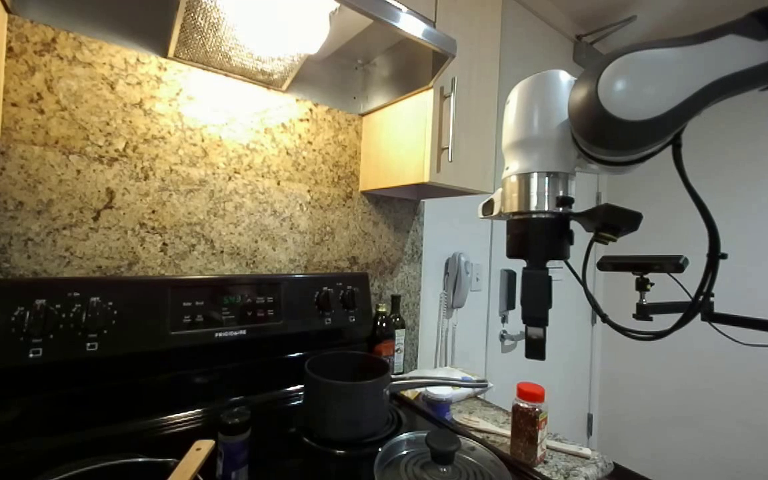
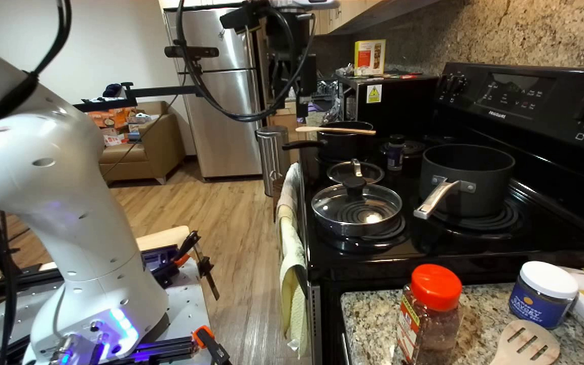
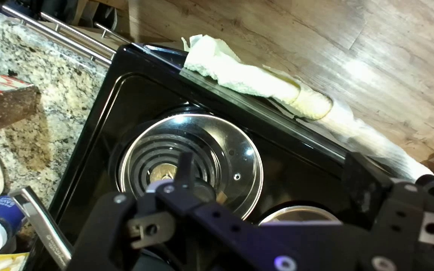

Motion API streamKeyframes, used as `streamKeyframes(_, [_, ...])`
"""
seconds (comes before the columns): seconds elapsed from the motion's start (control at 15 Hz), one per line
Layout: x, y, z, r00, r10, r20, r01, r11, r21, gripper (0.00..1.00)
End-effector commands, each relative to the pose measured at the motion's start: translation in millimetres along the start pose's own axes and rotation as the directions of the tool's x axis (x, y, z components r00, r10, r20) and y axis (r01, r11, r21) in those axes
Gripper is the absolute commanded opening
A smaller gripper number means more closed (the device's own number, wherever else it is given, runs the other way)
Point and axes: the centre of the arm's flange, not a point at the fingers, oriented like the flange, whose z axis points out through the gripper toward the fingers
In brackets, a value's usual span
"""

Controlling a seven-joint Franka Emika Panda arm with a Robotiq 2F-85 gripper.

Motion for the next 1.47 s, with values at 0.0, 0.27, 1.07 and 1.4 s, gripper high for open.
streamKeyframes(0.0, [51.9, -3.3, 6.5, 0.995, -0.096, 0.039, 0.096, 0.995, -0.01, 1.0])
streamKeyframes(0.27, [105.8, -17.3, 24.7, 0.972, -0.225, 0.07, 0.226, 0.974, -0.008, 1.0])
streamKeyframes(1.07, [210.0, -94.6, 89.1, 0.676, -0.716, 0.173, 0.714, 0.695, 0.086, 1.0])
streamKeyframes(1.4, [194.5, -92.2, 96.2, 0.723, -0.676, 0.146, 0.67, 0.736, 0.091, 1.0])
